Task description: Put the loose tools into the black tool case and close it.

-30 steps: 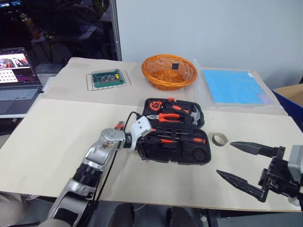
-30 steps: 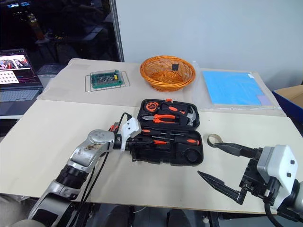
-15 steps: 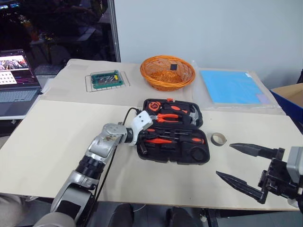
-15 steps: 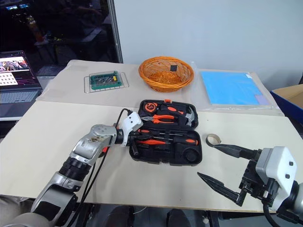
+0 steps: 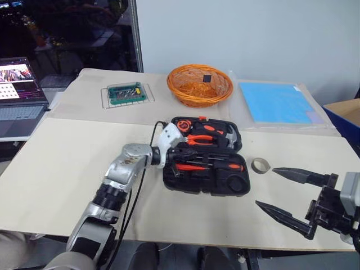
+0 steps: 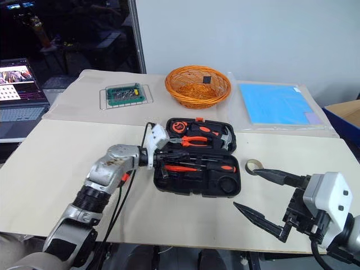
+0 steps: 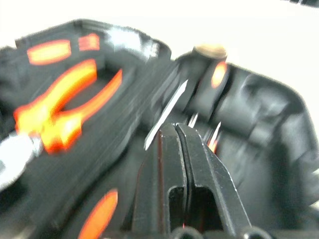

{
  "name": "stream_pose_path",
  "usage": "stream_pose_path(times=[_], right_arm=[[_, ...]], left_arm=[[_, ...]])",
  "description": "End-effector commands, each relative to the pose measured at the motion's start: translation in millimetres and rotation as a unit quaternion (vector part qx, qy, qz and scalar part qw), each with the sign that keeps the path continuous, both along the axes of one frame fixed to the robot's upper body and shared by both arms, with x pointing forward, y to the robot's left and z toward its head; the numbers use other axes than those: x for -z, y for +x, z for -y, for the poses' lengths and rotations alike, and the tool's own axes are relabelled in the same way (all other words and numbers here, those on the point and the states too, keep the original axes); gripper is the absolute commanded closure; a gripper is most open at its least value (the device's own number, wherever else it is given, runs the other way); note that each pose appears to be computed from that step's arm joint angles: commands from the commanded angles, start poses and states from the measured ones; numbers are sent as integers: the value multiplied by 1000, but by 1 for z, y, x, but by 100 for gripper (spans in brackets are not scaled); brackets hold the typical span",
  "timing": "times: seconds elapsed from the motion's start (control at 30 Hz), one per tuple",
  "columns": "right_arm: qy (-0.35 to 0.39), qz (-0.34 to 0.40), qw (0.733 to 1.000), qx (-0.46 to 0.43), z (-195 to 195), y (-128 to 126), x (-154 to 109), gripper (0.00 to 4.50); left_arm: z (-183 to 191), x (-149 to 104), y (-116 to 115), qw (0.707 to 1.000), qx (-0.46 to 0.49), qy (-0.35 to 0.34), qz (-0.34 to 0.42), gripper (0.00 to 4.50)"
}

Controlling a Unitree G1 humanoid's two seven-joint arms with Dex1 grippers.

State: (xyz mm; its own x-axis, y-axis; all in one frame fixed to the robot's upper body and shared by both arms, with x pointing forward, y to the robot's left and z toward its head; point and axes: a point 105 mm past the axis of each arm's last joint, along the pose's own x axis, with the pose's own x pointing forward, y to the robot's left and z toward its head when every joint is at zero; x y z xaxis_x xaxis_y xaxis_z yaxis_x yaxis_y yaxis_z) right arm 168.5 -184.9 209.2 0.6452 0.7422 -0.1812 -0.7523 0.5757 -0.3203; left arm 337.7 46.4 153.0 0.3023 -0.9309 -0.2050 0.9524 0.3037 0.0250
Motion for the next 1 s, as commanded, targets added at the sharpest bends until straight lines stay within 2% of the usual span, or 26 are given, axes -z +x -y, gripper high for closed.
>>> stream_pose_path(times=[0.03,0.13,0.33,0.63,0.77,1.0], right_arm=[[6,11,1000,-16,-6,-1,-5,0],[7,11,1000,-19,-7,0,-5,0],[8,12,1000,-20,-8,0,-4,0],[8,11,1000,-16,-7,-2,-5,0],[9,9,1000,-17,-8,-2,-4,0],[10,7,1000,-16,-8,-3,-4,0]], left_arm=[[-2,8,-13,999,33,29,-11,443],[-9,31,-16,995,42,93,-19,443],[-11,48,-4,989,5,145,-14,443],[-5,47,6,989,-35,129,-58,443],[-2,42,15,986,-67,96,-117,443],[3,35,18,977,-89,44,-191,443]])
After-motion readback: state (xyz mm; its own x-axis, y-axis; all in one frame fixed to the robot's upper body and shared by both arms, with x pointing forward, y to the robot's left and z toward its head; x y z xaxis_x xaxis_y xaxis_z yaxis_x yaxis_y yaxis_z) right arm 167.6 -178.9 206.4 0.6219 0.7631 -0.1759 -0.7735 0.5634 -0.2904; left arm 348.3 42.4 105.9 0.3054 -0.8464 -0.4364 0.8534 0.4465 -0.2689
